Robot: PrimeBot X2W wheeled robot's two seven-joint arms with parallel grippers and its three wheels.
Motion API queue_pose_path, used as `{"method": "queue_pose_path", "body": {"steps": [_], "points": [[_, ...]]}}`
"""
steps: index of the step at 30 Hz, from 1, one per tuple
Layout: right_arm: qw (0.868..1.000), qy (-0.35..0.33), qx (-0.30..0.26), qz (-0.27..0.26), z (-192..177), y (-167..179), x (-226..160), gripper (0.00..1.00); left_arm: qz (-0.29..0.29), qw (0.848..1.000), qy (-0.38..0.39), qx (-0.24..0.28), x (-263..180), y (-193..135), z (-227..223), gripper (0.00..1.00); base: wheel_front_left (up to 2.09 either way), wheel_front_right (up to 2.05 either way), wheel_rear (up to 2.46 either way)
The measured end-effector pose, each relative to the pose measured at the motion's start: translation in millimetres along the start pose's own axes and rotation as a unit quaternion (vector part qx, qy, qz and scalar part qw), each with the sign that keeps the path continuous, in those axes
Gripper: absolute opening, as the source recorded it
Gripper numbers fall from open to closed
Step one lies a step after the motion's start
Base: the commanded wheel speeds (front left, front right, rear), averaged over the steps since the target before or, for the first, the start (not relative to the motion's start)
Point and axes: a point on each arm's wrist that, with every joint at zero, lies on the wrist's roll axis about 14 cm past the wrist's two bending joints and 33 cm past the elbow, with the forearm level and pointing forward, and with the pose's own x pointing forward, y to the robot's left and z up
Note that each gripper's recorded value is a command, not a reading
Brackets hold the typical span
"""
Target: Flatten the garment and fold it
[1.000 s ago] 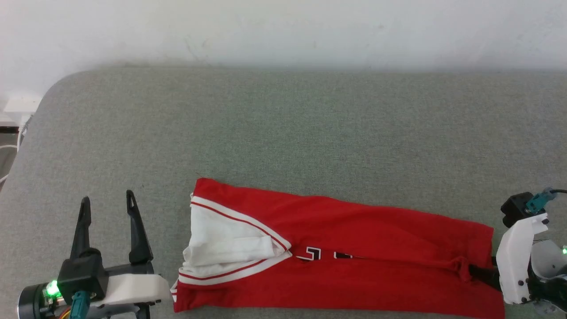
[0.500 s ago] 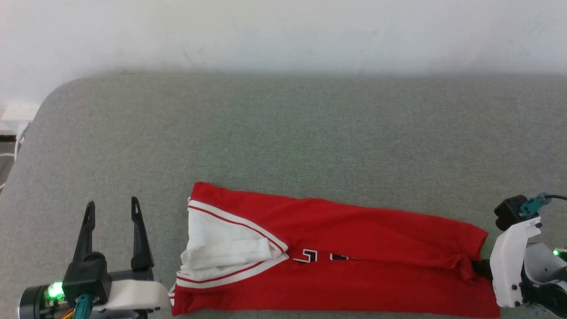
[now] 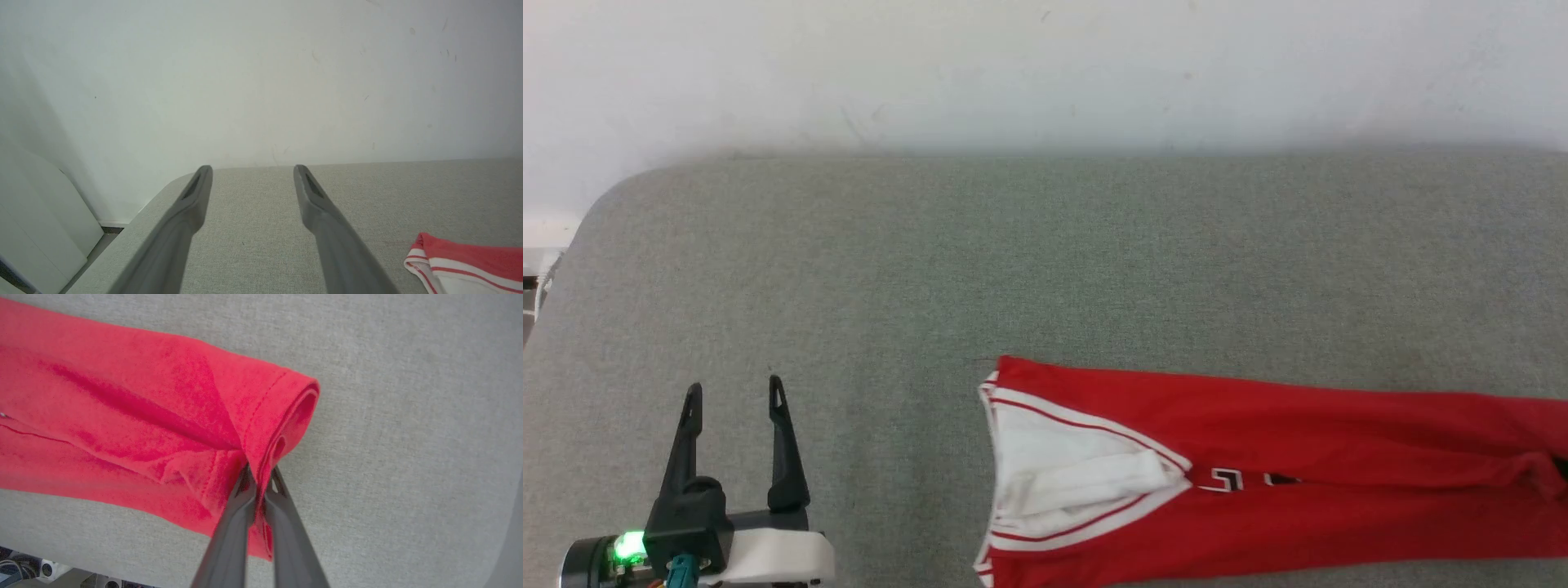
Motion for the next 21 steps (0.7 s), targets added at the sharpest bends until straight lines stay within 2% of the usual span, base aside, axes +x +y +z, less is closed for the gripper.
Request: {"method": "queue_pose_path", "body": {"steps": [4, 9, 14, 17, 21], "points": [[0.999, 0.019, 0.007, -0.026, -12, -19, -5, 0.0, -0.002, 1.0, 0.0, 0.0, 0, -1, 0, 1.0, 0.0, 0.0, 0.0], [1.0, 0.0, -0.026, 0.005, 1, 5, -11, 0.0, -0.004, 1.0, -0.003, 0.004, -2, -2, 2, 1.0, 0.0, 0.0, 0.0], [0.991, -0.051, -0.089, 0.089, 32, 69, -26, 0.0, -0.004, 1.0, -0.003, 0.006, -4, -1, 2, 1.0, 0.0, 0.0, 0.0], [0.978, -0.07, -0.131, 0.143, 41, 112, -36, 0.0, -0.006, 1.0, -0.001, 0.006, -5, -3, 1, 1.0, 0.0, 0.0, 0.0], [0.956, -0.086, -0.176, 0.22, 51, 173, -44, 0.0, -0.01, 1.0, 0.006, 0.005, -6, -6, -3, 1.0, 0.0, 0.0, 0.0]]}}
